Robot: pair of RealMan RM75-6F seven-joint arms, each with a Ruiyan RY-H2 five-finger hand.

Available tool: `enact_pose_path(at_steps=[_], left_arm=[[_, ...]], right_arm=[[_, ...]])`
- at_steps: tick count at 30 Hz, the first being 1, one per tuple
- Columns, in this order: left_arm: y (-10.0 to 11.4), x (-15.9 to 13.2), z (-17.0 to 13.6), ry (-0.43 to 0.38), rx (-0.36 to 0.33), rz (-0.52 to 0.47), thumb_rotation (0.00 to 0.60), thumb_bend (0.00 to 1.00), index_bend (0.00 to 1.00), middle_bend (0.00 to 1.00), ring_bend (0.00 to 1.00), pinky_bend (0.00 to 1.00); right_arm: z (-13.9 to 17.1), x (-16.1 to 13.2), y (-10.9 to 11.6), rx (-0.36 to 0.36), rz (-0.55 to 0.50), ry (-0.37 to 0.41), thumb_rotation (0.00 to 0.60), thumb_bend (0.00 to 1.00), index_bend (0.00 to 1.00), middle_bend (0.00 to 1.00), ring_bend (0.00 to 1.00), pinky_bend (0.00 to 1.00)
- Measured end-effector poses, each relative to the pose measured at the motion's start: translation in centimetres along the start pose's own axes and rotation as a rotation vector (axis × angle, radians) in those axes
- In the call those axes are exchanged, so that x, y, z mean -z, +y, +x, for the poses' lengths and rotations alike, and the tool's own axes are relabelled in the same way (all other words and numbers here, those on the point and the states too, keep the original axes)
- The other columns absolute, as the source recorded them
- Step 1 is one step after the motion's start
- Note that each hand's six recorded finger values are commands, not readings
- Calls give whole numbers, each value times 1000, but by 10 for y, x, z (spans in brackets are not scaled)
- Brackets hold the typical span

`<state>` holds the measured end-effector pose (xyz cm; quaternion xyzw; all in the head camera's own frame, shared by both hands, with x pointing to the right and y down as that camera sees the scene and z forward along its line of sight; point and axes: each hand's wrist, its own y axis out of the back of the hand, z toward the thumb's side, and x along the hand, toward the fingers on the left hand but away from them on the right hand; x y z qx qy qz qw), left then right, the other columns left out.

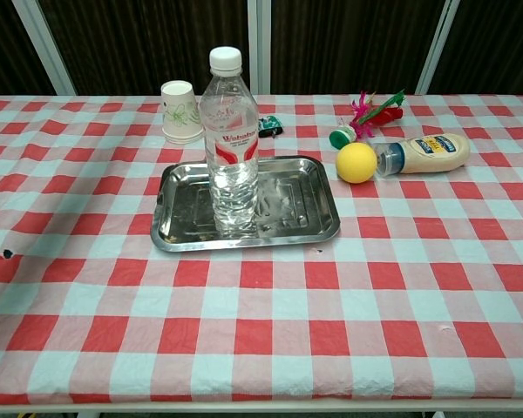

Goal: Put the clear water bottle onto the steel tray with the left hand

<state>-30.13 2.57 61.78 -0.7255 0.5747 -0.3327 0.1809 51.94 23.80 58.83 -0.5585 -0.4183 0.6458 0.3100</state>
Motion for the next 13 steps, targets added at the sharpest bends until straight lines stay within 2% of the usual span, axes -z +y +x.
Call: enact_pose_path(at_steps=[2,5,8,13], left_arm=[[2,16,-10,-16,35,120,600,286,229,264,196,274],[3,46,-34,-40,128,338,600,280,256,265,196,254],[14,80,-59,-25,214,540,600,269,282,265,196,240],[36,107,-82,14,244,747,600,261,282,265,196,231]], right_arm=[[0,0,0,0,2,0,600,138,7,74,0,0],[-1,0,0,1,5,-3,600,138,7,74,0,0],[-1,1,-2,-5,10,-12,600,138,7,74,0,0],[-2,1,-1,5,19,-13,600,138,7,74,0,0]])
